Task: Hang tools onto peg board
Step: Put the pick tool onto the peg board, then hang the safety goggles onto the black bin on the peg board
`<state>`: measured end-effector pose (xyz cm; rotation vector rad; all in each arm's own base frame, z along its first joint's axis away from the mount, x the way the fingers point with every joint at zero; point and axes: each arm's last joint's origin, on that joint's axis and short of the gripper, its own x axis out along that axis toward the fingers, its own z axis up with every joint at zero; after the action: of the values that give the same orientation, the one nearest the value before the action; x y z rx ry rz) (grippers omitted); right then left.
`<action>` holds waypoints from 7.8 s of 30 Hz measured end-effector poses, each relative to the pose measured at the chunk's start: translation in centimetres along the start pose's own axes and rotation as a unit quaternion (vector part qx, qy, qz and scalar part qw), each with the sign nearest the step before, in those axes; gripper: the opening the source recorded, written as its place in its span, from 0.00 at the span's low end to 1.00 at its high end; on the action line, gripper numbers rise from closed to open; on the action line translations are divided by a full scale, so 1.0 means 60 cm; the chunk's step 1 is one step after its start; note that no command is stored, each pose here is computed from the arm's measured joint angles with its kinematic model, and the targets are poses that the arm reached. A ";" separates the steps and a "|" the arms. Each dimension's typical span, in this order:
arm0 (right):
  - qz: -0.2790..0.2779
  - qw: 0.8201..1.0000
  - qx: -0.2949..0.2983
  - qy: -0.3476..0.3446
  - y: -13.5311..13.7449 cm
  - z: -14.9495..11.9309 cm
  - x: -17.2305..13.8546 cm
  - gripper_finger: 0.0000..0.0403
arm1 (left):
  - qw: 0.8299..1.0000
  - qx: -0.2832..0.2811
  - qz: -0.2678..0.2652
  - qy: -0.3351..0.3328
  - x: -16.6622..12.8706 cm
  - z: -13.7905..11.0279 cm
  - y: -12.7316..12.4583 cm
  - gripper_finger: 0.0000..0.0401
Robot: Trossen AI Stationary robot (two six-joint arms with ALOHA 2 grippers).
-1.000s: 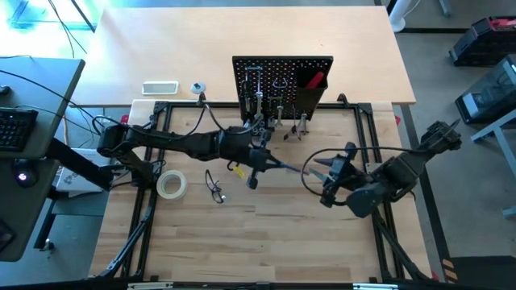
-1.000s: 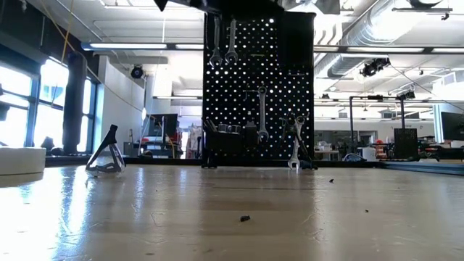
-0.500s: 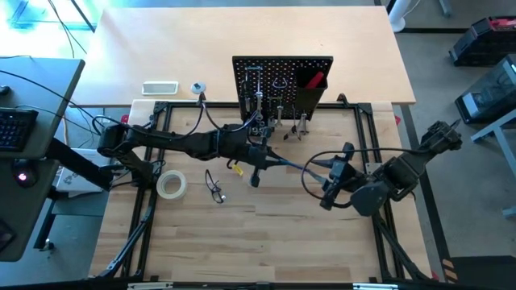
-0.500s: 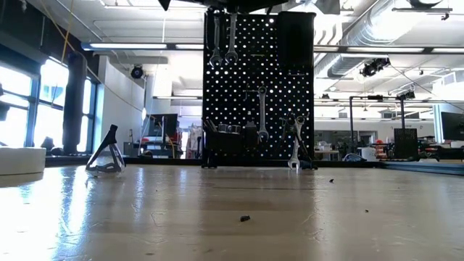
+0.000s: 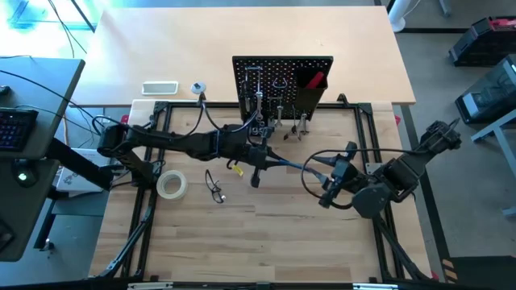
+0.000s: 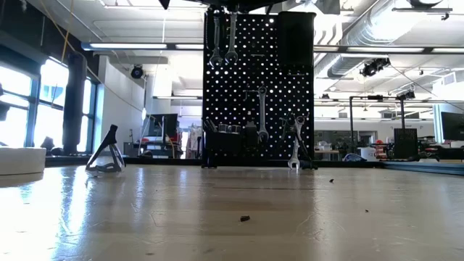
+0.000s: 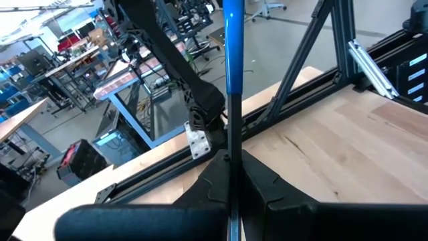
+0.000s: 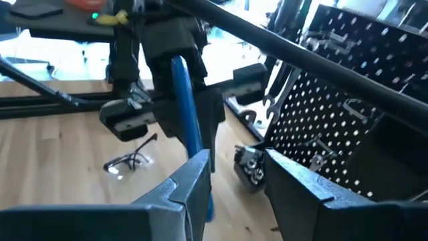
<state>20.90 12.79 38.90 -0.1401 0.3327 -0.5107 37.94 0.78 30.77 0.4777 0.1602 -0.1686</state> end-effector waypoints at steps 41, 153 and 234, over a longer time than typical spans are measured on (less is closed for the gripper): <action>0.027 0.999 -0.031 0.036 0.014 0.000 0.057 0.04 | 1.000 -0.018 -0.007 -0.016 -0.002 0.000 0.008 0.00; 0.101 0.977 -0.020 0.186 -0.306 0.188 0.060 0.53 | 0.880 -0.260 -0.055 0.393 -0.330 -0.058 -0.101 0.36; 0.093 0.965 -0.075 0.234 -0.009 -0.116 0.104 0.53 | 0.957 -0.214 0.094 0.171 -0.109 -0.228 0.096 0.00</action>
<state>23.37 8.88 30.77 -0.1317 0.8412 -0.3272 31.15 13.03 22.60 0.0833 0.4783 0.1373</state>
